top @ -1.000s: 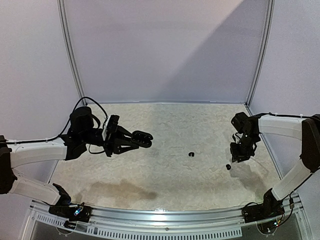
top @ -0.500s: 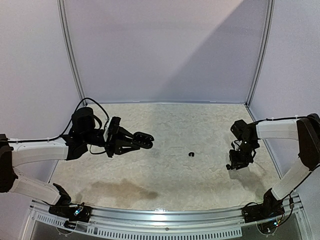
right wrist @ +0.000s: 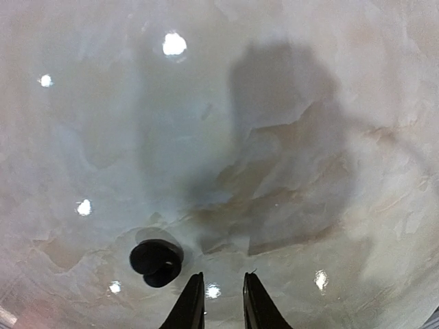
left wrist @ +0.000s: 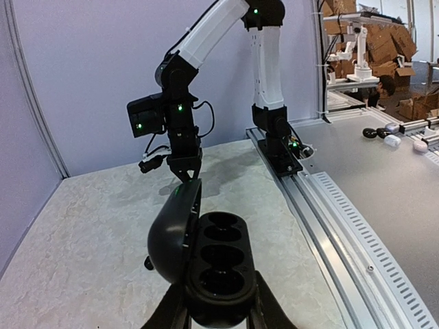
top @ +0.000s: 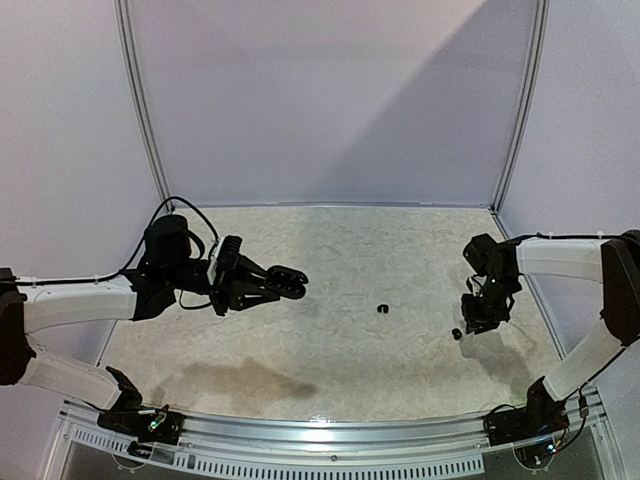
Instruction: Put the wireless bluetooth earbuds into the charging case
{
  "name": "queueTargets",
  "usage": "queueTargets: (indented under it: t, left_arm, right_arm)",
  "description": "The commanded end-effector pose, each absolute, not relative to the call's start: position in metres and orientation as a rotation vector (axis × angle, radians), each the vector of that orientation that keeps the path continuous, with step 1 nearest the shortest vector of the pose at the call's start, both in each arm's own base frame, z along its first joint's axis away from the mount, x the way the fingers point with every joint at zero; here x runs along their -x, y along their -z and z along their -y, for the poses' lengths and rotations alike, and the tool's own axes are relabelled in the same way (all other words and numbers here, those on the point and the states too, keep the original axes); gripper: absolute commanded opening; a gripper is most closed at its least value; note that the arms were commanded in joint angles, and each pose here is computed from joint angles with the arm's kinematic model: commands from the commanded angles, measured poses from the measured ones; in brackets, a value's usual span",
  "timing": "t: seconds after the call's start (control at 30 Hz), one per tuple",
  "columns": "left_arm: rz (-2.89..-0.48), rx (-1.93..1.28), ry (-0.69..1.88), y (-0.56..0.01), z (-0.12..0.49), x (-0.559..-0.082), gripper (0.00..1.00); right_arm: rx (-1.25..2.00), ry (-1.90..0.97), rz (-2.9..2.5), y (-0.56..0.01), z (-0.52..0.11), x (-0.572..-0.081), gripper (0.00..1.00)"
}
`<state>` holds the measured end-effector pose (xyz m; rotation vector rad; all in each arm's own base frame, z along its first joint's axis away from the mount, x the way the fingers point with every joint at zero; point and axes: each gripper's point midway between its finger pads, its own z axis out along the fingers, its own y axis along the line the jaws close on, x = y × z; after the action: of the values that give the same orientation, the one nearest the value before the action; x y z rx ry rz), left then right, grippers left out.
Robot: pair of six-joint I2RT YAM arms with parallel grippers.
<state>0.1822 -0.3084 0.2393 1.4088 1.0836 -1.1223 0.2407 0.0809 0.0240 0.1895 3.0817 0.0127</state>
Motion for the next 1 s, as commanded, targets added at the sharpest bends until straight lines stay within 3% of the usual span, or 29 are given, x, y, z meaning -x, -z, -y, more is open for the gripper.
queueTargets:
  t: [0.0, 0.5, 0.97]
  left_arm:
    - [-1.075, -1.425, 1.123, -0.237, 0.310, -0.178, 0.00]
    - [-1.074, -1.433, 1.118, -0.235, 0.310, -0.176, 0.00]
    - [-1.075, -1.440, 1.109, -0.234, 0.310, -0.177, 0.00]
  right_arm:
    - [-0.159, -0.237, -2.975, -0.045, -0.104, -0.256, 0.20]
    - [-0.177, -0.168, -3.064, -0.020, -0.097, -0.241, 0.18]
    - [-0.151, -0.360, -3.051, -0.007, -0.121, -0.246, 0.20]
